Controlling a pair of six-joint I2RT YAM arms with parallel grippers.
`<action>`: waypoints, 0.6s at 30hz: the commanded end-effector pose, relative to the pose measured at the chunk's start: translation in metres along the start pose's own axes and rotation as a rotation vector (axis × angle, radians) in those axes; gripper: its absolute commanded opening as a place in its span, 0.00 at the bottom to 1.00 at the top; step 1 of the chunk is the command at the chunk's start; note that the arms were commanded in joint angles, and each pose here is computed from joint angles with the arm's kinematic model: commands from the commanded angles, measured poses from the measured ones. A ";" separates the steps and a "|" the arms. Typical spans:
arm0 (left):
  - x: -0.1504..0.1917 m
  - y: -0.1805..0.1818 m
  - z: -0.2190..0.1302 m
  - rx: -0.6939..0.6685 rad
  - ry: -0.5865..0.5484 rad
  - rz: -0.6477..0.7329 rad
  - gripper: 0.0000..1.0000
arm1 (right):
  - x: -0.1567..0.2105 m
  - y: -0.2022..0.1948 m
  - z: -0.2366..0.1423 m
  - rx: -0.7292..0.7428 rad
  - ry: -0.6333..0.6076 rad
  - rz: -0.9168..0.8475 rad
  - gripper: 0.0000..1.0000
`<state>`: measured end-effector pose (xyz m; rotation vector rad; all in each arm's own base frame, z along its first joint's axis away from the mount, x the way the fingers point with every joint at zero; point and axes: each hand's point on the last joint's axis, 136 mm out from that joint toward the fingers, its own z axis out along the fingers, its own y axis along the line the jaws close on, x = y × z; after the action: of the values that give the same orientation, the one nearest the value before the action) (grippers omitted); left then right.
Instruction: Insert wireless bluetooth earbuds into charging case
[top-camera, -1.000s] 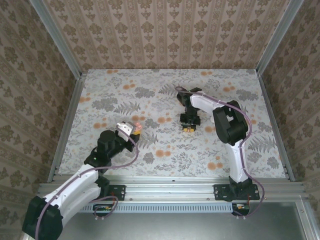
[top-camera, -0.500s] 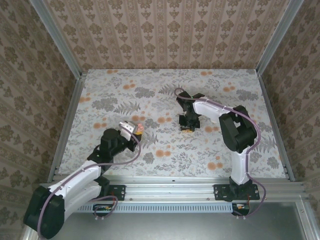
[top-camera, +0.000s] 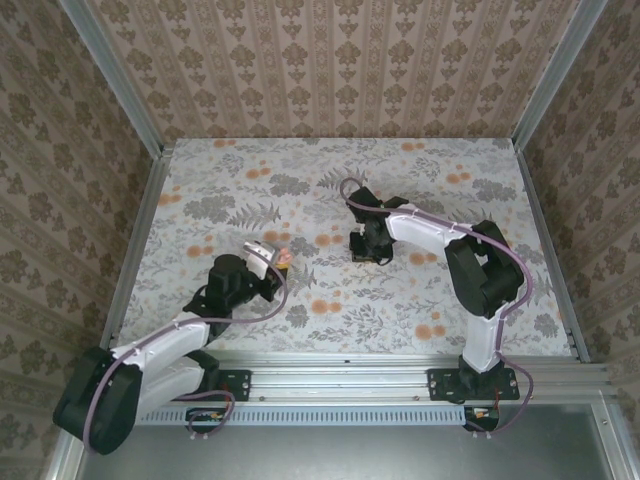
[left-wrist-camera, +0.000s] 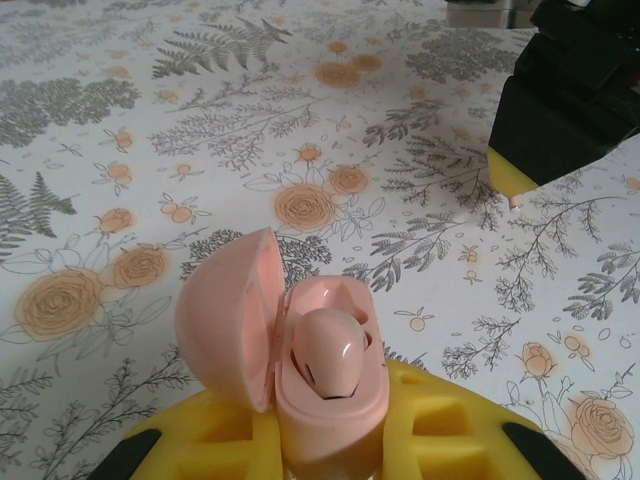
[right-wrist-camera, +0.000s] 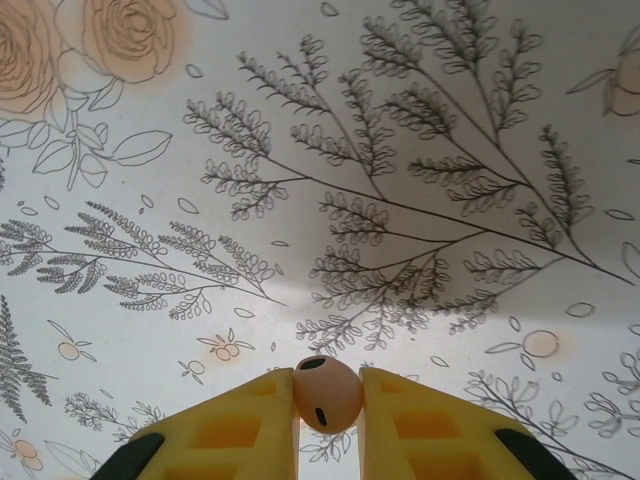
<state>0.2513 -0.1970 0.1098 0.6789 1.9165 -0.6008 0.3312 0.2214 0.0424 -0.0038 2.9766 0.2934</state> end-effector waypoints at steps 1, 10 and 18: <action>-0.019 -0.003 0.004 0.032 -0.056 -0.010 0.09 | -0.006 0.006 -0.012 -0.020 -0.068 -0.036 0.20; -0.014 -0.011 0.014 0.092 -0.037 -0.012 0.09 | -0.014 0.028 -0.038 -0.109 -0.228 -0.125 0.20; -0.017 -0.030 0.010 0.200 -0.080 0.064 0.09 | -0.016 0.066 -0.075 -0.223 -0.403 -0.284 0.20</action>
<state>0.2481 -0.2195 0.1097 0.7616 1.8646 -0.7273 0.3296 0.2583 0.1066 -0.2572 2.6244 0.4844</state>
